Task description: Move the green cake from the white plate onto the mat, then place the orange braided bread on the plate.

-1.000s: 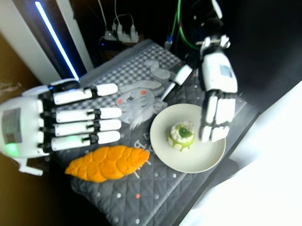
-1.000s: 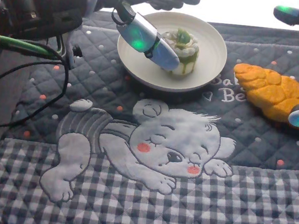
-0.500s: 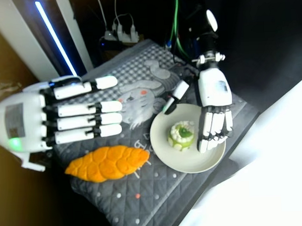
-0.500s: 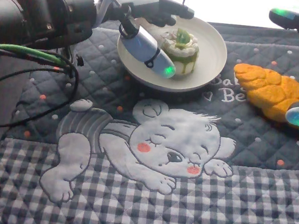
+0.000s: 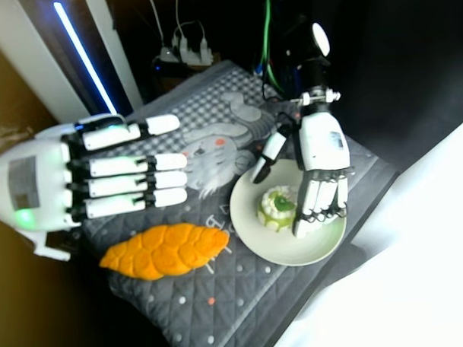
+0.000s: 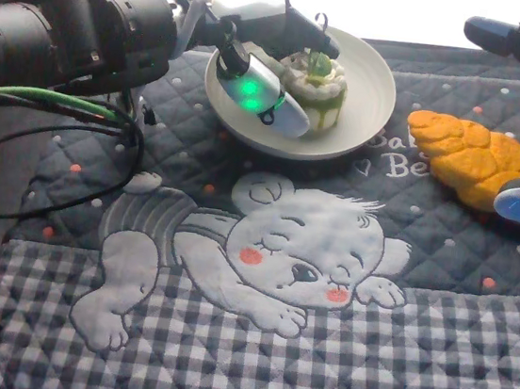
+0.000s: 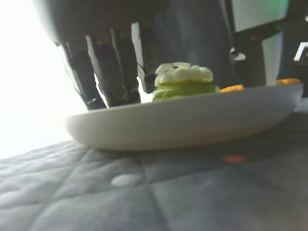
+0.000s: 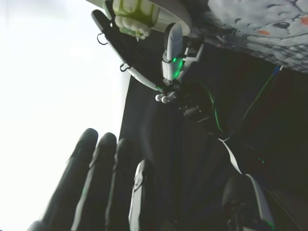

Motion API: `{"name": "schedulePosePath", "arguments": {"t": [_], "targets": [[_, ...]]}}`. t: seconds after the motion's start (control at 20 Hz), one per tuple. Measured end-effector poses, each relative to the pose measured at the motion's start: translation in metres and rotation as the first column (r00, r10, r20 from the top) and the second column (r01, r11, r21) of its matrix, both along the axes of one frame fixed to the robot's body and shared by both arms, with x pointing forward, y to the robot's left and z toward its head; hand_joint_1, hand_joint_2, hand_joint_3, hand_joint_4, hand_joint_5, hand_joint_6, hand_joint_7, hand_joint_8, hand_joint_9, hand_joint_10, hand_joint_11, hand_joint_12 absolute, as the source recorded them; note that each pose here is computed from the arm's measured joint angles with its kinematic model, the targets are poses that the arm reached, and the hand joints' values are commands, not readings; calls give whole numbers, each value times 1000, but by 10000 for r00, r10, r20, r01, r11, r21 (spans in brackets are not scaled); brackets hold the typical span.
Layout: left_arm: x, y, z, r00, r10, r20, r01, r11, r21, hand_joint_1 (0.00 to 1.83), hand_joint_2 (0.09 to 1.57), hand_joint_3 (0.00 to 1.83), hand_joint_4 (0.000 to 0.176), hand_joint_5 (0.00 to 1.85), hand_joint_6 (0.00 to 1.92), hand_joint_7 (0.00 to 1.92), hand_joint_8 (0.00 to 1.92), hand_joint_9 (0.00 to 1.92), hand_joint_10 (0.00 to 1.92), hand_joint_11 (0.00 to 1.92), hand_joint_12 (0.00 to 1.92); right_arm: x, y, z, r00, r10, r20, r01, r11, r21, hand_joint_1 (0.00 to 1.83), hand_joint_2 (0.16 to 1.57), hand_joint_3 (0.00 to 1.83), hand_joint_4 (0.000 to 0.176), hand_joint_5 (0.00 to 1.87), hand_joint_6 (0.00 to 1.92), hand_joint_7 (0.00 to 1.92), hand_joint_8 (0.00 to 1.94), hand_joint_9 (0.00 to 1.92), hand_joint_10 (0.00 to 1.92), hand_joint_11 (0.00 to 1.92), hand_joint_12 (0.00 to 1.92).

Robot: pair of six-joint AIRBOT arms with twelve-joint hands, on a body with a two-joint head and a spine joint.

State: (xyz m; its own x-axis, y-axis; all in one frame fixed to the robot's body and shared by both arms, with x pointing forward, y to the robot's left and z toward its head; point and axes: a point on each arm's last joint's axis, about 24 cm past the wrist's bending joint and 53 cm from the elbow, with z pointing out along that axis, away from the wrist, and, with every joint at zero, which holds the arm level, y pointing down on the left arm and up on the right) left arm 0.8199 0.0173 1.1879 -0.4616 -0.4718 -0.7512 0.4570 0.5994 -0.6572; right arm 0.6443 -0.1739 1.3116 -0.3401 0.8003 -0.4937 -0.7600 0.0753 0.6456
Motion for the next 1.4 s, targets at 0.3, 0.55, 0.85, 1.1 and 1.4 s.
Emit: {"name": "schedulePosePath", "arguments": {"t": [0.3,0.55,0.85,1.1,1.4], "targets": [[2,-5,-3,9950,-462,-882,319,9871,-1569,1172,1104,0,62,1055,848,967,818,927,90,230,1414,0,0,0,10000,3,1,-3,10000,4,578,902,0,176,236,7,385,3,373,6,280,97],[0,-7,-1,9948,-619,-803,479,9851,-1653,1208,1108,0,43,1050,846,952,1056,791,478,245,1488,0,0,0,10000,4,1,-4,10000,4,548,909,0,176,214,0,354,0,351,0,275,88],[-15,0,15,9922,-1120,-543,997,9762,-1924,1228,1088,0,0,1163,648,933,1085,689,652,141,1542,0,1,0,10000,17,-8,-17,10000,15,562,912,0,176,207,0,371,7,355,3,280,82],[-27,23,52,9900,-1407,-56,1338,9526,-2731,1238,1057,0,34,1163,638,1058,894,940,495,494,1281,-1,1,0,10000,22,-24,-22,10000,33,575,903,0,162,214,9,378,5,346,2,268,69],[-84,44,90,9608,-2551,1084,2770,9003,-3358,1242,1068,1,2,1126,800,1033,841,1047,45,536,1064,0,0,0,10000,-20,-49,21,10000,91,690,837,0,153,315,13,424,8,386,10,267,62]]}}
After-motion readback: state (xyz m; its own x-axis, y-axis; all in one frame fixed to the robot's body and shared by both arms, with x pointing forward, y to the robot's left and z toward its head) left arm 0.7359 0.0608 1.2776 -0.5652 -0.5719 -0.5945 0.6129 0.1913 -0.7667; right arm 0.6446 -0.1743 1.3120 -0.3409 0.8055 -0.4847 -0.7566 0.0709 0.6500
